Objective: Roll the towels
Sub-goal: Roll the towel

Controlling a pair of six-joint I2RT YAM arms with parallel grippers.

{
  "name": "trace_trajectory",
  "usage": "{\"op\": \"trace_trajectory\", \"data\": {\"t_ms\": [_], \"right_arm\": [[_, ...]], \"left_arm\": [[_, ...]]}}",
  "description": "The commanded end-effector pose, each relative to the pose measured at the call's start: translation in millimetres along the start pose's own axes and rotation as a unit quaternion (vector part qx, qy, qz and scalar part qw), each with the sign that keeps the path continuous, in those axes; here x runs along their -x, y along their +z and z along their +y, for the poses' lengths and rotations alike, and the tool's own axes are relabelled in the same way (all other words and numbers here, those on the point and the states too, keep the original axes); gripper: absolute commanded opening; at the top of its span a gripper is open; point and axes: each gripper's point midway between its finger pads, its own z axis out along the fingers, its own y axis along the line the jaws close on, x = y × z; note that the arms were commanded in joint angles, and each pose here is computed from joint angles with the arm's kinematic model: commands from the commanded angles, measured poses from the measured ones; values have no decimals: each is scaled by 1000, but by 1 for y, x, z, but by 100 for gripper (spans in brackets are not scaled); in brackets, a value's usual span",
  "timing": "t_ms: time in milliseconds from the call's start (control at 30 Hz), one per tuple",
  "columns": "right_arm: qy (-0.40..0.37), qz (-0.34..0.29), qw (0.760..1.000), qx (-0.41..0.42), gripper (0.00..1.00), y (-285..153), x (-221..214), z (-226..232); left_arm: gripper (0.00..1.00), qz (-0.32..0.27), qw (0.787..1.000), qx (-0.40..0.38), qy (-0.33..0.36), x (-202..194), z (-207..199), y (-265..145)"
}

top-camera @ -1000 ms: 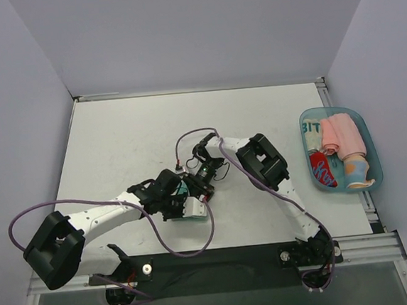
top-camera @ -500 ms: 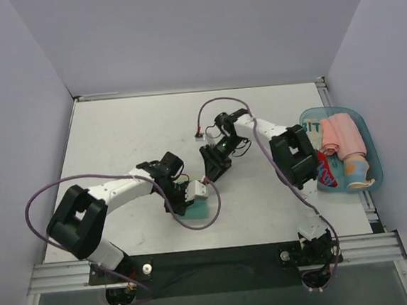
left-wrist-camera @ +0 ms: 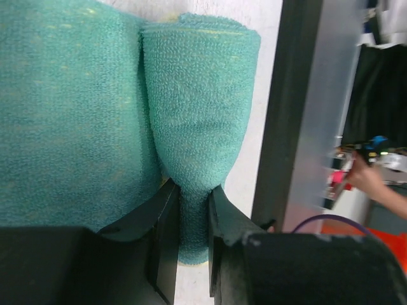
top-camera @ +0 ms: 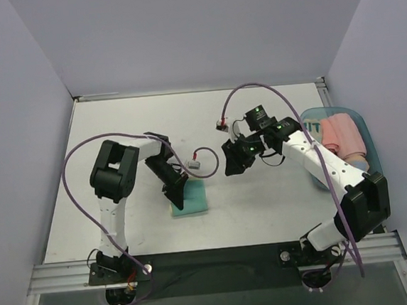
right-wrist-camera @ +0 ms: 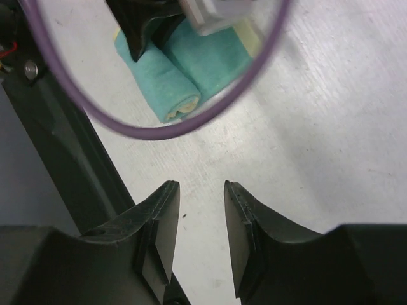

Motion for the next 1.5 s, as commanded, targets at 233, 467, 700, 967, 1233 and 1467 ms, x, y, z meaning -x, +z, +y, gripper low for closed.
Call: {"op": "trace_trajectory", "data": {"t_ms": [233,467,700,967,1233,1467], "right_arm": [[-279,68,953,-93,60,68,-4,39],[-421,113,894,-100,61,134,-13,55],[-437,149,885,-63,48,169,-42,58],[-348,198,916,32,0,178,-86,56],[-223,266,926,150,0,169,-116,64],[-111,262,929,237,0,172,-109,77]], "left_arm": [[4,58,998,-31,-1,-20,32,-2],[6,64,997,-32,-10,-26,36,-1],[9,56,998,-28,-13,-27,39,-3],[27,-12,1000,-15,-16,-11,32,-21],[45,-151,987,32,-35,-3,12,-86],[45,-313,942,116,-33,-10,-14,-182]]}}
